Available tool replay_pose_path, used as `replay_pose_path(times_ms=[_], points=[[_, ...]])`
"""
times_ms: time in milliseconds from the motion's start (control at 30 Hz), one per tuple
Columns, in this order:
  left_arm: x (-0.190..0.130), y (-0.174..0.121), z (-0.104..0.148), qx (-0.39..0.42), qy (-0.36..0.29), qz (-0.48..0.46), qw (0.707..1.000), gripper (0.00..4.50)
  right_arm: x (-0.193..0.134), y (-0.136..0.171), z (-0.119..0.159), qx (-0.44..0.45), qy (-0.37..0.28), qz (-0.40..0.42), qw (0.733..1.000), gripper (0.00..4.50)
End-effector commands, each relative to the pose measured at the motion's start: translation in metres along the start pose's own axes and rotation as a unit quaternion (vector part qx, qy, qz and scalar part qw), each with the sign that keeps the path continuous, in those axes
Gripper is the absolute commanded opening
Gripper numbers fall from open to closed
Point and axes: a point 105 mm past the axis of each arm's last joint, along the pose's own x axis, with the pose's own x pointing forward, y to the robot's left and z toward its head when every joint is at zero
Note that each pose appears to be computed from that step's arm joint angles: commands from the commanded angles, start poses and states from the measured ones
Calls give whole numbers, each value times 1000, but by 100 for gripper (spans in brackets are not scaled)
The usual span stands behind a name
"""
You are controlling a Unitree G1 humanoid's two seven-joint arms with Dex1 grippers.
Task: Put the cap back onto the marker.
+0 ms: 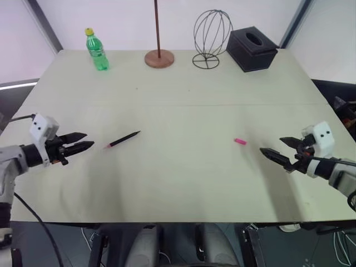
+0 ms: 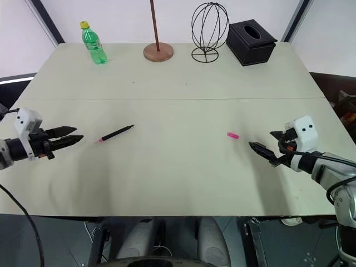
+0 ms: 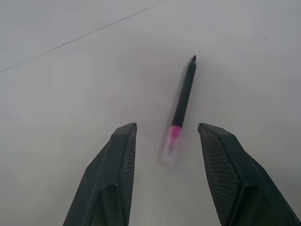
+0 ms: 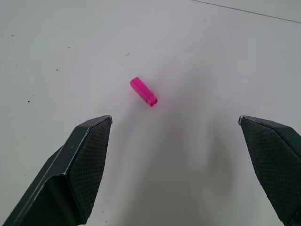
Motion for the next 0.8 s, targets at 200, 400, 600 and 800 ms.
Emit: replay_pose_path(times_ms=[200, 400, 600, 800], points=[[37, -2, 5, 75, 16, -87, 993, 218, -3, -11, 21, -34, -18, -7, 999, 446], [78, -4, -1, 87, 9, -108, 990, 218, -5, -10, 27, -41, -18, -5, 999, 446], [101, -5, -4, 86, 13, -109, 990, 218, -18, -9, 33, -41, -22, -18, 999, 446], [107, -1, -1, 76, 9, -94, 993, 218, -26, -8, 31, -36, -25, -32, 999, 446]])
